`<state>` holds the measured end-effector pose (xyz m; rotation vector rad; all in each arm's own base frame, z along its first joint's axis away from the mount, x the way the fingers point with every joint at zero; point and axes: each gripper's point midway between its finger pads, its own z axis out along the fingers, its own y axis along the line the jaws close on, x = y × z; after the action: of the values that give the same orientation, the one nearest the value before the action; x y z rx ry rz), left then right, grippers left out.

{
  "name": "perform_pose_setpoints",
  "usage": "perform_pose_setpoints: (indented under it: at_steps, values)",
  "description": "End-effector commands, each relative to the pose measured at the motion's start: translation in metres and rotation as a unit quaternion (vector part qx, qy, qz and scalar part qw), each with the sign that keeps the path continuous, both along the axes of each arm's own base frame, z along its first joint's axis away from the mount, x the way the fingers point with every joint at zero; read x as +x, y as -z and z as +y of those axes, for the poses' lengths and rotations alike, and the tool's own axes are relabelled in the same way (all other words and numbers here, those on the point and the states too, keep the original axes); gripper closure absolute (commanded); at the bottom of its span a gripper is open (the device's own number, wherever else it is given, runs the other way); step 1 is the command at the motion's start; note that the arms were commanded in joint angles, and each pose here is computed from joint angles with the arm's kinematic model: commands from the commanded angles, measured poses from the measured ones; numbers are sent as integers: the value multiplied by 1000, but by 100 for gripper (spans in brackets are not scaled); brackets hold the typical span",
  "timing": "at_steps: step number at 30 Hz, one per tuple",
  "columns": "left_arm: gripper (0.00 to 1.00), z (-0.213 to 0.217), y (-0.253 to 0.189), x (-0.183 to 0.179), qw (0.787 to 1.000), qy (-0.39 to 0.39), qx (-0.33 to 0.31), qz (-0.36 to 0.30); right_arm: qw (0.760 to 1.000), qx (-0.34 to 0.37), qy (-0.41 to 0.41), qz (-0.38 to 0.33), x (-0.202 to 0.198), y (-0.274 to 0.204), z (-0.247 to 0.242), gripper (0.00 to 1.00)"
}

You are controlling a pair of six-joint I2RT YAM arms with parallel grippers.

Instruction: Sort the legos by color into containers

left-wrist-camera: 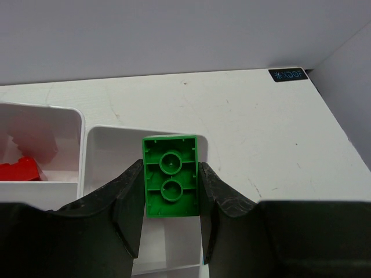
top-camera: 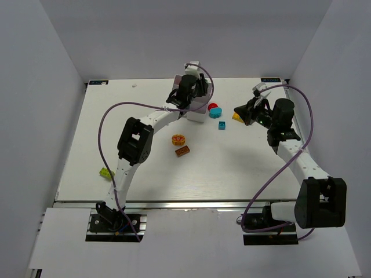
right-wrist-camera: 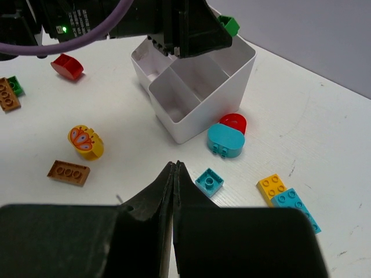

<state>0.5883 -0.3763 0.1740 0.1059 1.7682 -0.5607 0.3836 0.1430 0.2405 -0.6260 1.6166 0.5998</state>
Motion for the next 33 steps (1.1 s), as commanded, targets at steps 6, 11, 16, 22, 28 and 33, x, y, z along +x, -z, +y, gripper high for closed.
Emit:
perform_pose_setpoints:
  at_steps: [6,11,16,22,28,33]
  values:
    - [55,4,-62,9,998,-19,-16,-54,1000,7,-11,-20,-7,-13,2,100]
    - [48,5,-56,10,999,-20,-8,-49,1000,8,-13,-16,-7,-11,2,100]
    - [47,5,-48,11,999,-23,-4,-44,1000,9,-13,-17,-6,-12,2,100]
    - [47,6,-45,13,999,-27,-5,-42,1000,8,-13,-19,-6,-13,2,100]
    - [57,14,-122,7,994,-41,-51,-93,999,-5,-31,-19,-9,-12,5,89]
    - [100,62,-193,-25,989,-57,-115,-68,1000,-25,-10,-13,2,-7,-2,34]
